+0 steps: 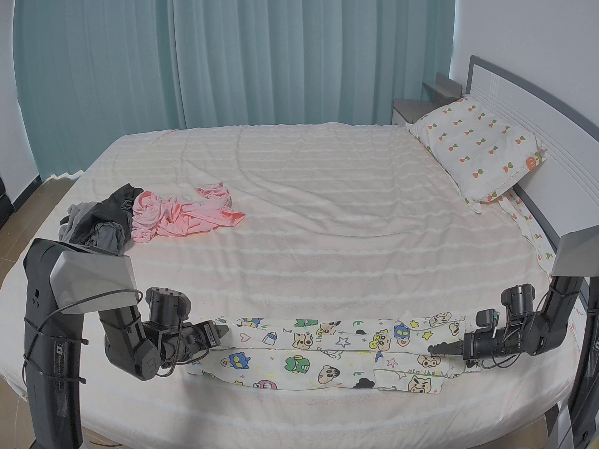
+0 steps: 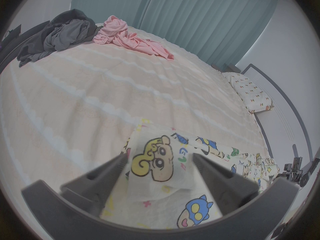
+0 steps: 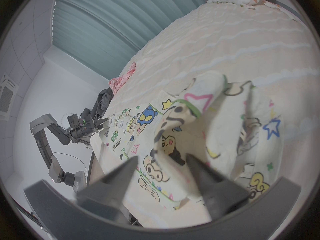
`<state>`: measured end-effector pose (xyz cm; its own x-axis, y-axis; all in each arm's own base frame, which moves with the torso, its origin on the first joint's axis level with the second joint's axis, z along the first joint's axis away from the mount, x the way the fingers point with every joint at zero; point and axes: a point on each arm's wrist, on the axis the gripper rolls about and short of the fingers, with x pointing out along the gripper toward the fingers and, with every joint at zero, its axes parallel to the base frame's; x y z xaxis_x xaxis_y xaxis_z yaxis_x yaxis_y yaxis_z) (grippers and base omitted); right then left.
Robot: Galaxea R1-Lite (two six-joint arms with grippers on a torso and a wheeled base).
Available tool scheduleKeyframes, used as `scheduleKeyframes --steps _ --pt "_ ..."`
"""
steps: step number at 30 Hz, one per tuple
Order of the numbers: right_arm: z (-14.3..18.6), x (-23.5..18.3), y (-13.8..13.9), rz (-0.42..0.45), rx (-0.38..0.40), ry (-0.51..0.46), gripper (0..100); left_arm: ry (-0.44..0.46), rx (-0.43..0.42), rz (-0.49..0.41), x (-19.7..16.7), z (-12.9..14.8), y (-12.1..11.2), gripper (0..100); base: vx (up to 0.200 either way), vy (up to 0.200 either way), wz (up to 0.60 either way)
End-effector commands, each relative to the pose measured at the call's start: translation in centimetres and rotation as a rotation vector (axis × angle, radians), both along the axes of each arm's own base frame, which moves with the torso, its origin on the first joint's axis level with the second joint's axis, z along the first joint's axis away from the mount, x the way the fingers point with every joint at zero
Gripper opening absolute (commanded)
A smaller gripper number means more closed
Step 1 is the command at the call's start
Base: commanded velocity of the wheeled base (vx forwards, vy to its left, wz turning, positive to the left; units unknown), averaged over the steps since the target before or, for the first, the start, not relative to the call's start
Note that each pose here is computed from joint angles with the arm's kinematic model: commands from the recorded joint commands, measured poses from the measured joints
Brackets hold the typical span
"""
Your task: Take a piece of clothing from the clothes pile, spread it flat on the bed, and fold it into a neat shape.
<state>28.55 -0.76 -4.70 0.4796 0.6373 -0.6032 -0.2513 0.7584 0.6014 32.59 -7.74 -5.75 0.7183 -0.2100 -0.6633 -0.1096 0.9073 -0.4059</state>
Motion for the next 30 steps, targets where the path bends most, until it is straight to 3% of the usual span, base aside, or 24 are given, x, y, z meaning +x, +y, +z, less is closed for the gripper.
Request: scheduleKeyframes --steps 1,5,7,8,12,17,20,21,25,28,30 --pt "0.9 -0.3 -1.3 -0.05 0.0 -0.019 100 -0.002 -0.005 0.01 -1.0 0.7 0.6 100 0.0 0.0 0.0" --pt "1.8 -0.6 -4.0 -0.143 -0.005 -0.05 100 -0.013 -0.014 0.028 -2.1 1.5 1.6 100 0.0 0.0 0.0" --pt "1.9 -0.6 -4.1 -0.148 -0.007 -0.053 100 -0.016 -0.014 0.031 -2.1 1.6 1.7 100 0.0 0.0 0.0" --pt "3.0 -0.8 -5.2 -0.188 -0.009 -0.087 100 -0.031 -0.019 0.051 -2.4 2.1 2.3 100 0.0 0.0 0.0" --pt "5.7 -0.8 -5.3 -0.207 -0.008 -0.159 100 -0.054 -0.058 0.078 -2.9 3.2 3.5 100 0.0 0.0 0.0" --pt "9.2 -0.4 -2.9 -0.186 0.053 -0.217 100 -0.033 -0.183 0.082 -4.5 4.8 4.4 100 0.0 0.0 0.0" --pt "10.1 -0.2 -1.6 -0.165 0.085 -0.217 100 -0.039 -0.214 0.108 -4.7 5.2 4.8 100 0.0 0.0 0.0" --pt "10.4 0.0 0.2 -0.137 0.101 -0.207 100 -0.037 -0.244 0.142 -4.7 5.3 5.1 100 0.0 0.0 0.0" --pt "9.8 0.7 3.8 -0.082 0.128 -0.144 100 -0.04 -0.34 0.205 -4.5 5.5 6.3 100 0.0 0.0 0.0" --pt "8.3 1.8 5.8 -0.062 0.158 -0.071 100 -0.027 -0.422 0.191 -5.1 5.4 7.3 100 0.0 0.0 0.0" --pt "7.3 2.3 6.2 -0.061 0.16 -0.038 100 -0.052 -0.431 0.188 -5.2 5.6 7.5 100 0.0 0.0 0.0"
